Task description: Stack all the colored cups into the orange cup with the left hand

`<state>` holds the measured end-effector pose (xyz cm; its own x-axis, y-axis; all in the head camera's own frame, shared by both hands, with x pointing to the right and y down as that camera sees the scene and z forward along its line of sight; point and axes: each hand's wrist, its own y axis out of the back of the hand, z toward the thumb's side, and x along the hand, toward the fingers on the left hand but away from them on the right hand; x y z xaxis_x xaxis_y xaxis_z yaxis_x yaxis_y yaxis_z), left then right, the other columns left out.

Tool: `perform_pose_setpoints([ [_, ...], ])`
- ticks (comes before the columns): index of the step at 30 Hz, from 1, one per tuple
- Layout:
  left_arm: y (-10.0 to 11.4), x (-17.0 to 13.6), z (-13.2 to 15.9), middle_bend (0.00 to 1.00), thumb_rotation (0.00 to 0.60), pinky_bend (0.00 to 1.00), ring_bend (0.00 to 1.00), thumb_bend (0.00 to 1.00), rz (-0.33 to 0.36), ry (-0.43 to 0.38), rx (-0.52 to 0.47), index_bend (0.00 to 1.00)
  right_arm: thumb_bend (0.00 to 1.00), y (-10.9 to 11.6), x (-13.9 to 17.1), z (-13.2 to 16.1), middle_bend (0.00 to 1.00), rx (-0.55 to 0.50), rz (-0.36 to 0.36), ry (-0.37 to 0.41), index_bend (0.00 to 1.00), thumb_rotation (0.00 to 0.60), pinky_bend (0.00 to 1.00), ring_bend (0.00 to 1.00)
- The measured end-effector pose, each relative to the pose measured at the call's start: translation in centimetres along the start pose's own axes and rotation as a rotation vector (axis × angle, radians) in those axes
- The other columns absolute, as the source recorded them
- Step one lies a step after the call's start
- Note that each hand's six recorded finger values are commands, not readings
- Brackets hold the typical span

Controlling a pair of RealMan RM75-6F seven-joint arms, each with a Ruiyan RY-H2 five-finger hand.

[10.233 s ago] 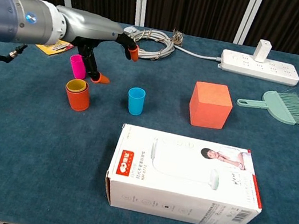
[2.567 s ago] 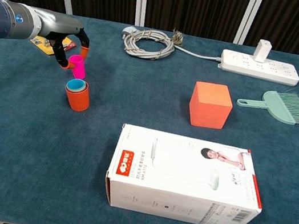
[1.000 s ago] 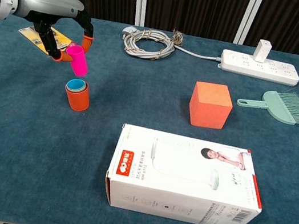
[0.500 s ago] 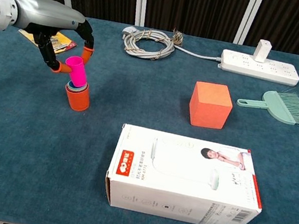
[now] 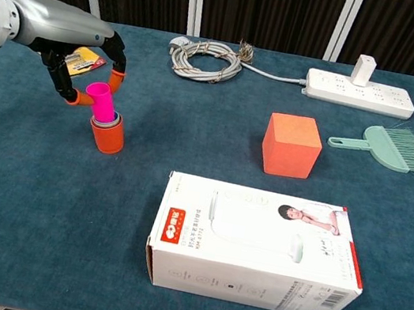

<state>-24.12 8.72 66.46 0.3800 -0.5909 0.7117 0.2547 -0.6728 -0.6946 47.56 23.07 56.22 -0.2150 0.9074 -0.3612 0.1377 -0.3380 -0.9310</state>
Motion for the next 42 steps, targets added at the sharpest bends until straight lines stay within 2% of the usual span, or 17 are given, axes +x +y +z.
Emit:
perform_pose_setpoints([
  [9,-0.4,0.0,-0.2,0.19,0.6,0.0,0.0,0.27,-0.012,0.007,0.048,0.1,0.34,0.0,0.0,0.0,0.04,0.001,0.0,-0.001,0.09,0.6,0.04,0.09],
  [15,0.1,-0.4,-0.1,0.18,0.6,0.0,0.0,0.27,0.007,0.006,0.05,0.06,0.34,0.1,0.0,0.0,0.04,-0.003,-0.001,0.002,0.09,0.6,0.04,0.09],
  [21,1.3,-2.0,-0.8,0.17,0.6,0.0,0.0,0.27,0.087,0.034,0.035,0.06,0.34,0.1,0.1,0.4,0.04,-0.015,0.002,0.018,0.09,0.6,0.04,0.09],
  [28,1.9,-6.8,-4.3,0.17,0.6,0.0,0.0,0.27,0.247,0.147,-0.013,0.06,0.34,0.1,0.3,1.1,0.04,-0.034,0.009,0.039,0.09,0.6,0.04,0.09],
  [33,1.8,-11.9,-6.8,0.17,0.6,0.0,0.0,0.27,0.393,0.222,-0.047,0.06,0.34,0.0,0.7,2.3,0.04,-0.046,0.015,0.085,0.09,0.6,0.04,0.09],
  [37,0.1,-16.7,-8.5,0.17,0.6,0.0,0.0,0.27,0.484,0.269,-0.111,0.06,0.34,0.4,1.2,3.1,0.04,-0.054,0.011,0.115,0.09,0.6,0.04,0.09],
  [42,-2.8,-21.1,-10.4,0.17,0.6,0.0,0.0,0.27,0.513,0.332,-0.161,0.08,0.34,0.7,1.8,3.8,0.04,-0.055,0.011,0.142,0.09,0.6,0.04,0.09],
])
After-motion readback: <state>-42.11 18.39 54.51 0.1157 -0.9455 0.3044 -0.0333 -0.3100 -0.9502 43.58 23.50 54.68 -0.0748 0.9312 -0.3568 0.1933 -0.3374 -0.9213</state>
